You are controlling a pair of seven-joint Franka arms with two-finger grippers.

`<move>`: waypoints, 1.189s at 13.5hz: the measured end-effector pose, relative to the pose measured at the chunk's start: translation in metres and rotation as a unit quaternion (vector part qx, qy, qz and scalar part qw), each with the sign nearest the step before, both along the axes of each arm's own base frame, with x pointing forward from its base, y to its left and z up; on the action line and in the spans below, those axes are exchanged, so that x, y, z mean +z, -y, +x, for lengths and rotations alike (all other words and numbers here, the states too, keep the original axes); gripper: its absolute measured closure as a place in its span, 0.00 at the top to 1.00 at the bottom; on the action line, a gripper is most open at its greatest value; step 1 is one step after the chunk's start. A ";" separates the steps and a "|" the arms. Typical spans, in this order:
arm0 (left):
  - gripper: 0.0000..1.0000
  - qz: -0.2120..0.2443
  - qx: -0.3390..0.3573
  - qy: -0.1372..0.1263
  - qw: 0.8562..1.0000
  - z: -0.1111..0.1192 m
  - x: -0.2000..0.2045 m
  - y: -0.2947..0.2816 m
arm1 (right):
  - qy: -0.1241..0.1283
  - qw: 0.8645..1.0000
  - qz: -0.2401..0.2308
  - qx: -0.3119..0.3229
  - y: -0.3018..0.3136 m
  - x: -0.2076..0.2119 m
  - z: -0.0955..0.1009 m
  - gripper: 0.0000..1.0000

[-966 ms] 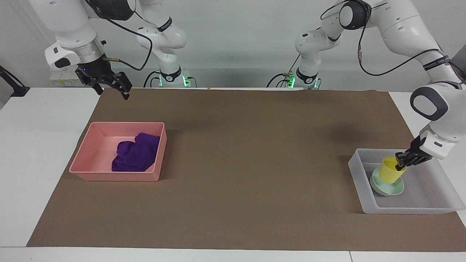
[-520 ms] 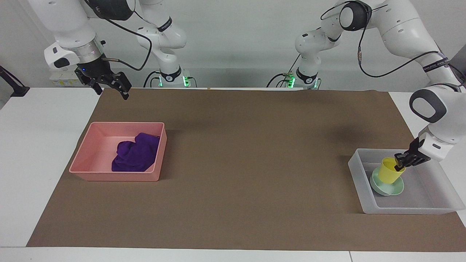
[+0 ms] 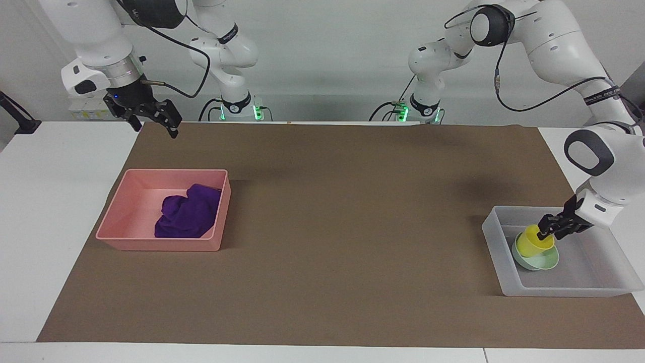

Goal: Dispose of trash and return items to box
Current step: 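Open the left gripper to release the cup and hold still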

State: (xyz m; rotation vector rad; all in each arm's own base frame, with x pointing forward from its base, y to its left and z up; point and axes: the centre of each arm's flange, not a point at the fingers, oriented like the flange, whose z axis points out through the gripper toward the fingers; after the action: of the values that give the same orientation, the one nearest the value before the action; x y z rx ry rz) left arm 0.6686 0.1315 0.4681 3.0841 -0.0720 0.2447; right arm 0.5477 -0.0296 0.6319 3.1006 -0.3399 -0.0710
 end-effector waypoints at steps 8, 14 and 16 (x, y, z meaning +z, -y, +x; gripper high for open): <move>1.00 0.026 -0.017 -0.045 0.999 -0.059 0.117 0.152 | 0.000 1.000 0.000 0.000 0.000 0.000 0.000 1.00; 1.00 0.031 -0.028 -0.077 0.996 -0.101 0.154 0.169 | 0.000 1.000 0.000 0.000 0.000 0.000 0.000 1.00; 1.00 0.033 -0.034 -0.079 0.996 -0.109 0.157 0.176 | 0.000 1.000 0.000 0.000 0.000 0.000 0.000 1.00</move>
State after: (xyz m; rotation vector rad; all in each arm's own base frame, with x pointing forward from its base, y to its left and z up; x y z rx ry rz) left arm 0.5601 -0.0441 0.6248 3.1460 -0.1826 -0.0065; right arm 0.5476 -0.0297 0.6318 3.1005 -0.3404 -0.0711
